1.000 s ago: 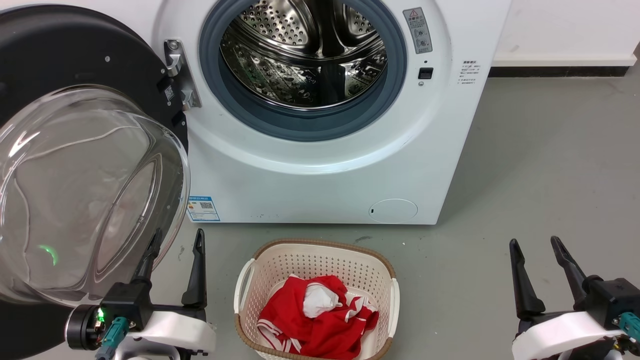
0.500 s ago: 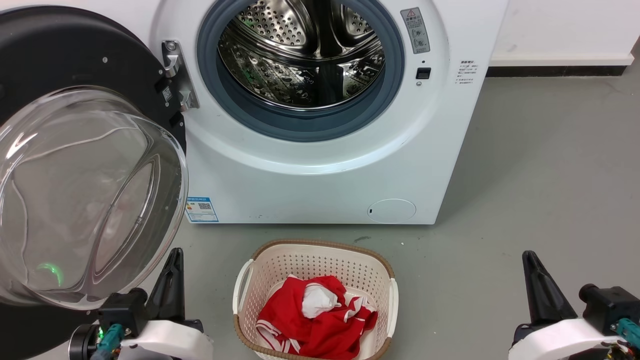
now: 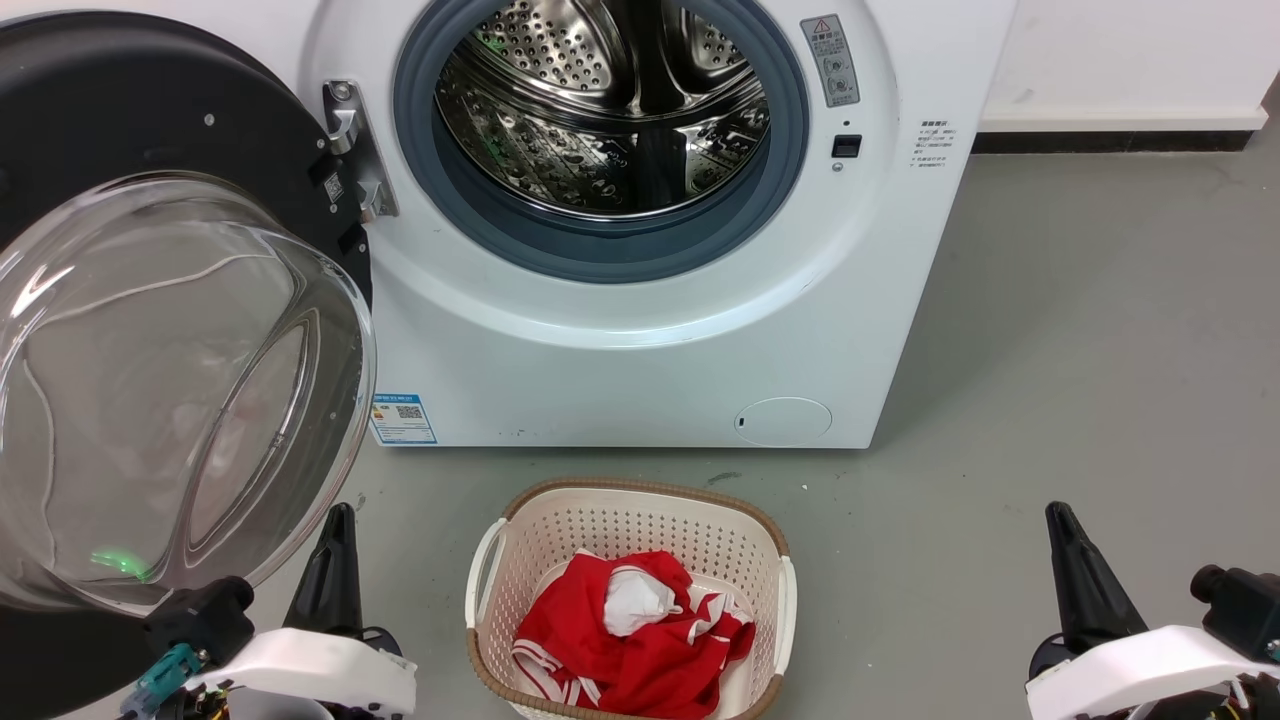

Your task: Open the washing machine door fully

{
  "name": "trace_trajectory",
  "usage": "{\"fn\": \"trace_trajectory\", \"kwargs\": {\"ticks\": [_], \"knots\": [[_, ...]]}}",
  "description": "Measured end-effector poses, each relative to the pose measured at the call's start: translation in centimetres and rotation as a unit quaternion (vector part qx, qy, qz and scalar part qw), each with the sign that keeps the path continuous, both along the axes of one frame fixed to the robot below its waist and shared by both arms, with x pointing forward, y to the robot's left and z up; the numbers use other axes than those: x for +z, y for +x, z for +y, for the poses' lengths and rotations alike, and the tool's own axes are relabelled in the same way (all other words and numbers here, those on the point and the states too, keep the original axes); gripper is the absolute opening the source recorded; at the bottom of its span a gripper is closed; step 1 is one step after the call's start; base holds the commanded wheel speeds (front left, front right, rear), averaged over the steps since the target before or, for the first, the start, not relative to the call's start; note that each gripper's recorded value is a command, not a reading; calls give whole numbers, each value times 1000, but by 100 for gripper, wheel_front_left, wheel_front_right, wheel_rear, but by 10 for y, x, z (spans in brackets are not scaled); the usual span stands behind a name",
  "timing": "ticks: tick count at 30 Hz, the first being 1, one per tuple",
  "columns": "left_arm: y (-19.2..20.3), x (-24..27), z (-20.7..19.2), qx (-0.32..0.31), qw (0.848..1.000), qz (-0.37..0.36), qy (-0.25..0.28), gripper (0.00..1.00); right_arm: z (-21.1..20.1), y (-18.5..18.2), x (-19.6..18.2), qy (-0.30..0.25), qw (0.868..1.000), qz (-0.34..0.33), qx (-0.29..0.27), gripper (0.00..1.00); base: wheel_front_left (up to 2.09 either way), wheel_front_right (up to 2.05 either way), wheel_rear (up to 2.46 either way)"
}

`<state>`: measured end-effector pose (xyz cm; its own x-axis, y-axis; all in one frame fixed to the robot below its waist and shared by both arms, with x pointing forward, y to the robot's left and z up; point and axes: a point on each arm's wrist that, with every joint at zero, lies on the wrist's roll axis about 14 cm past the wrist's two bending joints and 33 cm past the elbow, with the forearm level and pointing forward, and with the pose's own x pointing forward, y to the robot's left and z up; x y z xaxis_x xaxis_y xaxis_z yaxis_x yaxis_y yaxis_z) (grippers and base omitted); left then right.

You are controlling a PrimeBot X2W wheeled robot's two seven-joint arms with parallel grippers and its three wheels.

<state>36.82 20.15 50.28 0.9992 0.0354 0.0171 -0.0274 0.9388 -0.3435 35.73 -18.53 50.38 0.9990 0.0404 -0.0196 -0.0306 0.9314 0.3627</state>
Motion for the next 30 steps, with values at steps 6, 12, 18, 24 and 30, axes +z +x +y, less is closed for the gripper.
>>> {"fn": "trace_trajectory", "kwargs": {"ticks": [6,12,18,24,30], "knots": [[3,0,2,5,999,4,-52,0,-2,2,-1,53,999,5,-5,0,0,0,0],[3,-5,3,8,993,15,-116,0,-3,5,-3,117,993,10,-10,0,0,0,0],[4,-7,4,11,987,20,-162,0,-5,7,-3,160,987,12,-13,0,0,0,0],[7,-6,4,12,978,19,-205,0,-6,10,-4,202,979,13,-16,0,0,0,0],[7,-8,4,12,969,24,-245,0,-7,11,-4,240,970,15,-19,0,0,0,0]]}}
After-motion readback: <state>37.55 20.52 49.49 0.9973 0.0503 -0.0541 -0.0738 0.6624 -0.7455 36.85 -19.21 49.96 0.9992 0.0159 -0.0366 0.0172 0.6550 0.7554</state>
